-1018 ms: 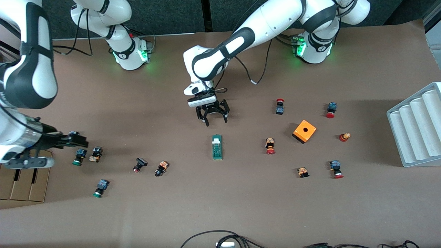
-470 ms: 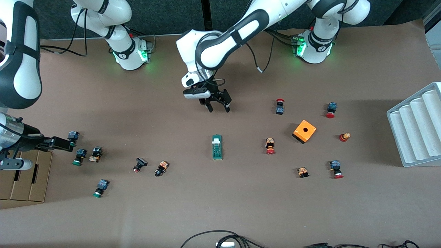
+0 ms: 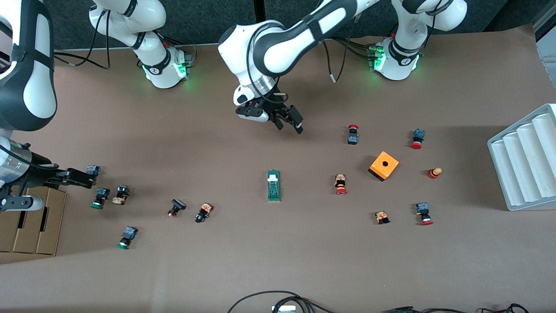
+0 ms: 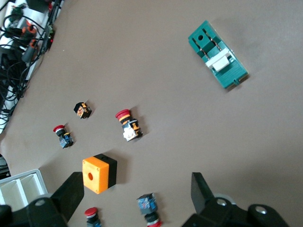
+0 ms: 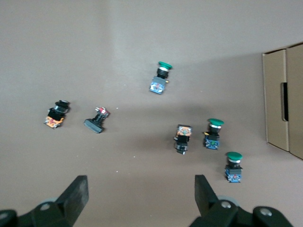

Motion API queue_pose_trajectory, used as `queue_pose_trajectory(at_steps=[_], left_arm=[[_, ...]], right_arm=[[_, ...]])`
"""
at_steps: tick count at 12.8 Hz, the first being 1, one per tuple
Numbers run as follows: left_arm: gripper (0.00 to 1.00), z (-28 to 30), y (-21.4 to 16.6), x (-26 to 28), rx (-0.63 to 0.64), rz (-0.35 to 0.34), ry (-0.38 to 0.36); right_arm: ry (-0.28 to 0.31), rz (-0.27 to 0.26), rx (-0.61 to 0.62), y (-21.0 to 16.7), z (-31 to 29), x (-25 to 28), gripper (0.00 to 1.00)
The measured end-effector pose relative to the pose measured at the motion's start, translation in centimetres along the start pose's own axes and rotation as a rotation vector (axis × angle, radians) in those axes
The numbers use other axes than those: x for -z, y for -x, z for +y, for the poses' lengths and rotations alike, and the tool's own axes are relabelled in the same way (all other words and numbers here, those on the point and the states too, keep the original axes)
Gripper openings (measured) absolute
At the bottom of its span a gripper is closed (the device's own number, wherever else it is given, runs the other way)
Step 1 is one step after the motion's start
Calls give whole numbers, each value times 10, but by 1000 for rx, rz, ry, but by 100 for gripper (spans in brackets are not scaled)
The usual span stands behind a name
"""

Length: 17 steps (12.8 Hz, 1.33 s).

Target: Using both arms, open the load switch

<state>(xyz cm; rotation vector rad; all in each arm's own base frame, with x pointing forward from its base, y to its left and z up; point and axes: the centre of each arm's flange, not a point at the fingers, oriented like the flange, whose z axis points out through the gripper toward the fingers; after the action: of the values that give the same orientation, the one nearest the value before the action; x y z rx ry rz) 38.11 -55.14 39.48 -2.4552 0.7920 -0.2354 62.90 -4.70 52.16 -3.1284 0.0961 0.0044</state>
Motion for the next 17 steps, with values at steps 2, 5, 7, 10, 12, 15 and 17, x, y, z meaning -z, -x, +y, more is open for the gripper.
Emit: queue_pose_trajectory(at_steps=[2,5,7,10,12,15,17], left_arm=[[100,-41,-6,6,6,-42,66],[100,-97,-3,18,71,-102,146],[100,-143,-3,20,105,-132,218],[100,-222,-6,11,138,-152,344],[100,-269,-8,-5,164,-162,411],[100,-342,-4,-29,230,-164,497],[100,-394,10,-42,274,-155,514]], right_arm=[[-70,-5,-62,2,24,-1,100],[-103,-3,-82,2,32,-1,100],[-58,-8,-62,2,29,-1,100],[-50,-8,-29,1,15,-1,100],[-79,-1,-22,2,17,3,100],[-94,13,-34,4,26,11,100],[-95,16,-54,4,23,14,100]])
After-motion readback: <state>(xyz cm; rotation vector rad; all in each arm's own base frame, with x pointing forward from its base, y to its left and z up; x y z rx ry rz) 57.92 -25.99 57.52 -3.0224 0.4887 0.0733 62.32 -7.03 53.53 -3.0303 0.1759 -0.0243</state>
